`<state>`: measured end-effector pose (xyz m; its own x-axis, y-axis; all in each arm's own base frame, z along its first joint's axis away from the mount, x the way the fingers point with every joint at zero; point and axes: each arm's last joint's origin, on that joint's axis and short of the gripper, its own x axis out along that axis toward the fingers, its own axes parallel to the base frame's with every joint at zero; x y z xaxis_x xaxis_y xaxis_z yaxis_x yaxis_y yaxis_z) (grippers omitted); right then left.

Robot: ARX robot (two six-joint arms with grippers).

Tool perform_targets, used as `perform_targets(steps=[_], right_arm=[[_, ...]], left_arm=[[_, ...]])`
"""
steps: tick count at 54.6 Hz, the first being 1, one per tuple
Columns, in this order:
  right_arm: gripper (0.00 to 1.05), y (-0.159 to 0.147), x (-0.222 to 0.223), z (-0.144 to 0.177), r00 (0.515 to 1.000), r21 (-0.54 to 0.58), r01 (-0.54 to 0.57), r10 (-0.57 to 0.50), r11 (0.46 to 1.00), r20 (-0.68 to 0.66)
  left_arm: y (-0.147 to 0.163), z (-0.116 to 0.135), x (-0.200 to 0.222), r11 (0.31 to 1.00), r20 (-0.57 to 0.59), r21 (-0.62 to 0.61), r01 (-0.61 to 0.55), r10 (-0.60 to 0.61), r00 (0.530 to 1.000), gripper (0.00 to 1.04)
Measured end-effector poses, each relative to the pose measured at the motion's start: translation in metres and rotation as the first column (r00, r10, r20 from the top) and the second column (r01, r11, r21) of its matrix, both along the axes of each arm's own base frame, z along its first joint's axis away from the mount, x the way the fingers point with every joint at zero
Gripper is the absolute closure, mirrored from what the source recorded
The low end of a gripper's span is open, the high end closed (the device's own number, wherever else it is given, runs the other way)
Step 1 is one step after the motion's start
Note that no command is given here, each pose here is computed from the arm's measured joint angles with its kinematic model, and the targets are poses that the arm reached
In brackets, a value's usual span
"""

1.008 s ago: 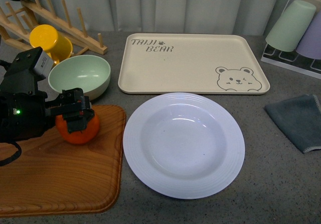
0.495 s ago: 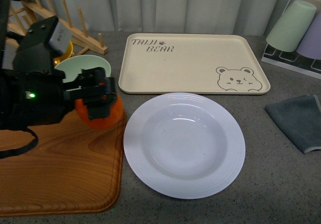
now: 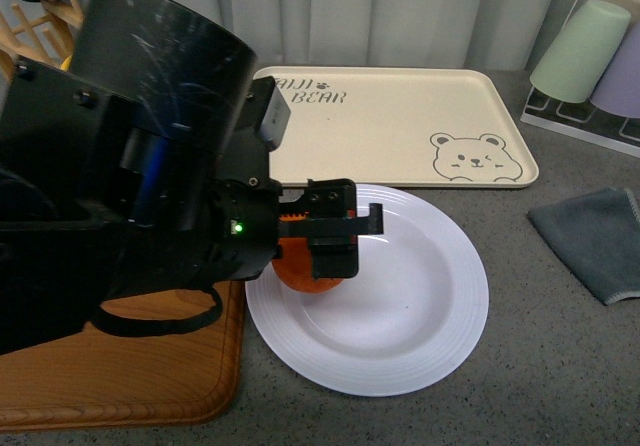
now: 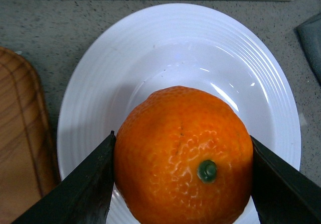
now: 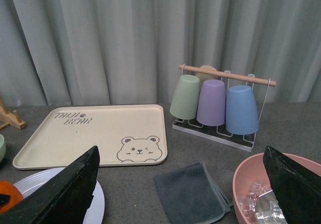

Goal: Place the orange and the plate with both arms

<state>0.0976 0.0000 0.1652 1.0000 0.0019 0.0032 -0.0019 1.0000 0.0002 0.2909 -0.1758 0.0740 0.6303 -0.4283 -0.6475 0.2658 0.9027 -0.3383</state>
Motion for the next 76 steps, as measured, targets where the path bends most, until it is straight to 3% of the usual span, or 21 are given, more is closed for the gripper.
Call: perform_targets(steps=[22,32,37,48,53,76], right_arm=[[0.09,0.0,0.0,0.0,1.0,0.0,0.0,0.0,1.0,0.0],[0.09,0.0,0.0,0.0,1.0,0.0,0.0,0.0,1.0,0.0],[0.09,0.0,0.0,0.0,1.0,0.0,0.0,0.0,1.0,0.0],[0.09,0.0,0.0,0.0,1.0,0.0,0.0,0.0,1.0,0.0],[0.09,0.0,0.0,0.0,1.0,0.0,0.0,0.0,1.0,0.0],[0.09,0.0,0.0,0.0,1.0,0.0,0.0,0.0,1.0,0.0]], left_arm=[[-0.023,-0.025,0.004,0.999,-0.051,0.031,0.042,-0.04,0.998,0.39],[-0.022,-0.022,0.003,0.999,-0.046,0.026,0.039,-0.038,0.998,0.05],[-0.017,-0.013,0.001,0.999,-0.025,0.02,0.024,-0.024,0.999,0.07],[0.008,0.024,-0.008,0.996,0.116,0.007,-0.088,0.086,0.99,0.06],[0.028,0.041,-0.016,0.982,0.197,0.039,-0.186,0.175,0.965,0.06],[0.126,0.079,-0.105,0.891,0.324,0.018,-0.453,0.423,0.846,0.06]])
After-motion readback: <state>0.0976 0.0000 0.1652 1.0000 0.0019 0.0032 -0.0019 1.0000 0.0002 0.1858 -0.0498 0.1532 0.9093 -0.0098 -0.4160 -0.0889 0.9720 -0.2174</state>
